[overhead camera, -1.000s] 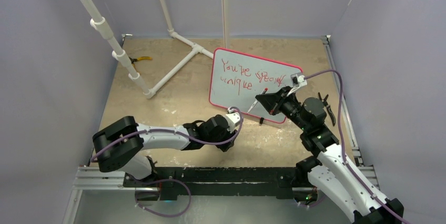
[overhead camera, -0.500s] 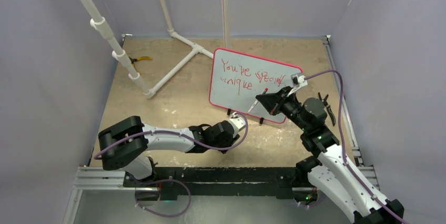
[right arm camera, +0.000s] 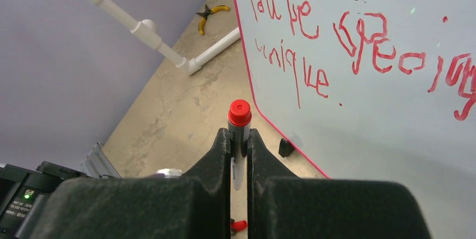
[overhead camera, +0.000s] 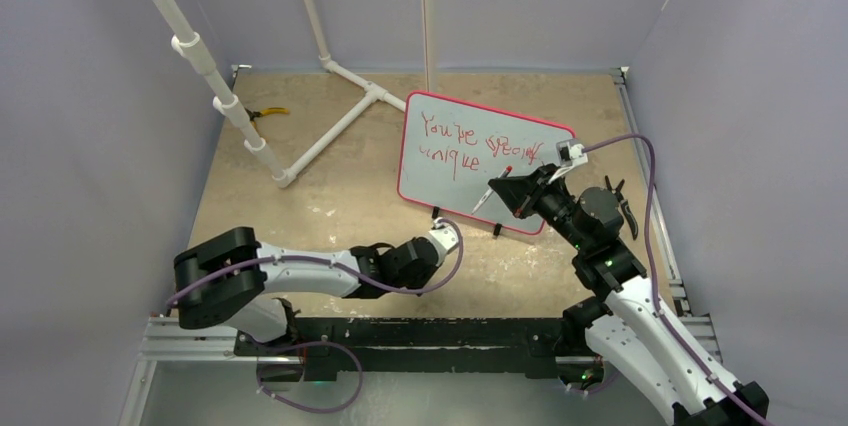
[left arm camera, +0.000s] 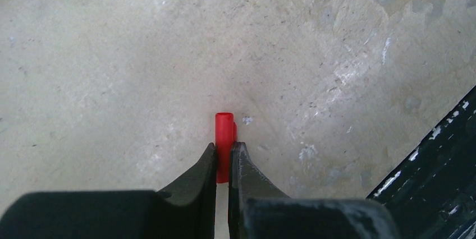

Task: Write a sentence on the whiteboard
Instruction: Pick up the pen cap from the center of the board, then close the whiteboard marker.

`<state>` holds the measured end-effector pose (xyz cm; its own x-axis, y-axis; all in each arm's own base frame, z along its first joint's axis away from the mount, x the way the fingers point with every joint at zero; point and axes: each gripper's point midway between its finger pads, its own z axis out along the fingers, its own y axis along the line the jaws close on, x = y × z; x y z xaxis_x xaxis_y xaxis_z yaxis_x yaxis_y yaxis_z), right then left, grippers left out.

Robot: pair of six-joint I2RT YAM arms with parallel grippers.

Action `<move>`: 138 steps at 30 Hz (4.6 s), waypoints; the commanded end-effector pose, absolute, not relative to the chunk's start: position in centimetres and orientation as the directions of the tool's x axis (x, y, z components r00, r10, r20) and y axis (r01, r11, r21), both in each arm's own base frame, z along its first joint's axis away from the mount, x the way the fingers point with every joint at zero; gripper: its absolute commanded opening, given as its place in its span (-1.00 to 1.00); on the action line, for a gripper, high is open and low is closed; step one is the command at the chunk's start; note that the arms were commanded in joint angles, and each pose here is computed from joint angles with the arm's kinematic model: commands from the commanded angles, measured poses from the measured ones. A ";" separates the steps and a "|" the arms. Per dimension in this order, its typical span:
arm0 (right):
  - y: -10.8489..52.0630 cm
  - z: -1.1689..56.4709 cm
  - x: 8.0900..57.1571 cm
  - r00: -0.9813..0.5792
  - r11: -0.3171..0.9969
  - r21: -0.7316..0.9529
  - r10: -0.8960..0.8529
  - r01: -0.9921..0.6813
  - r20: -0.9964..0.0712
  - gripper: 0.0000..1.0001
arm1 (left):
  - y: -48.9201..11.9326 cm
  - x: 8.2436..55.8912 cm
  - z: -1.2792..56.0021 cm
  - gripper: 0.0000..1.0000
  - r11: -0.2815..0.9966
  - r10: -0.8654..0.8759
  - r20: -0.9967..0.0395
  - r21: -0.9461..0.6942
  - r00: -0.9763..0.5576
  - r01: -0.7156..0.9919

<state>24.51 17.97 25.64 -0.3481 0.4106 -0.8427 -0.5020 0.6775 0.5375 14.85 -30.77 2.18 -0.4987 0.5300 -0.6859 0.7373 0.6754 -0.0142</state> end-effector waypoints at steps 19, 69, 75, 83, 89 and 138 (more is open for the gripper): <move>20.5 26.9 23.7 -0.471 0.514 0.662 0.466 -0.545 -0.749 -1.00 | -30.6 16.0 14.8 -1.00 0.574 -0.085 -0.960 -0.265 -0.265 0.775; 22.2 24.1 22.4 -0.572 0.405 0.722 0.440 -0.561 -0.692 -1.00 | -32.3 15.4 16.7 -1.00 0.441 -0.200 -0.930 -0.367 -0.309 0.819; 22.6 23.4 22.3 -0.595 0.386 0.732 0.427 -0.561 -0.681 -1.00 | -32.5 15.4 16.9 -1.00 0.429 -0.206 -0.927 -0.374 -0.314 0.822; 22.8 22.9 22.2 -0.604 0.383 0.734 0.416 -0.561 -0.679 -1.00 | -32.9 15.6 17.0 -1.00 0.427 -0.207 -0.925 -0.379 -0.320 0.821; 23.0 22.5 22.2 -0.611 0.380 0.736 0.410 -0.560 -0.677 -1.00 | -33.1 15.6 17.0 -1.00 0.420 -0.211 -0.922 -0.385 -0.324 0.822; 24.0 18.8 21.3 -0.663 0.401 0.728 0.313 -0.557 -0.680 -1.00 | -34.2 17.1 17.9 -1.00 0.423 -0.259 -0.916 -0.392 -0.305 0.817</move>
<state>21.78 23.54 19.64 -0.6729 0.3579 -0.6474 -0.5174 0.3978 0.7577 15.94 -33.27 14.49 -0.3507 -0.1517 -0.9241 0.8074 0.4509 -0.3804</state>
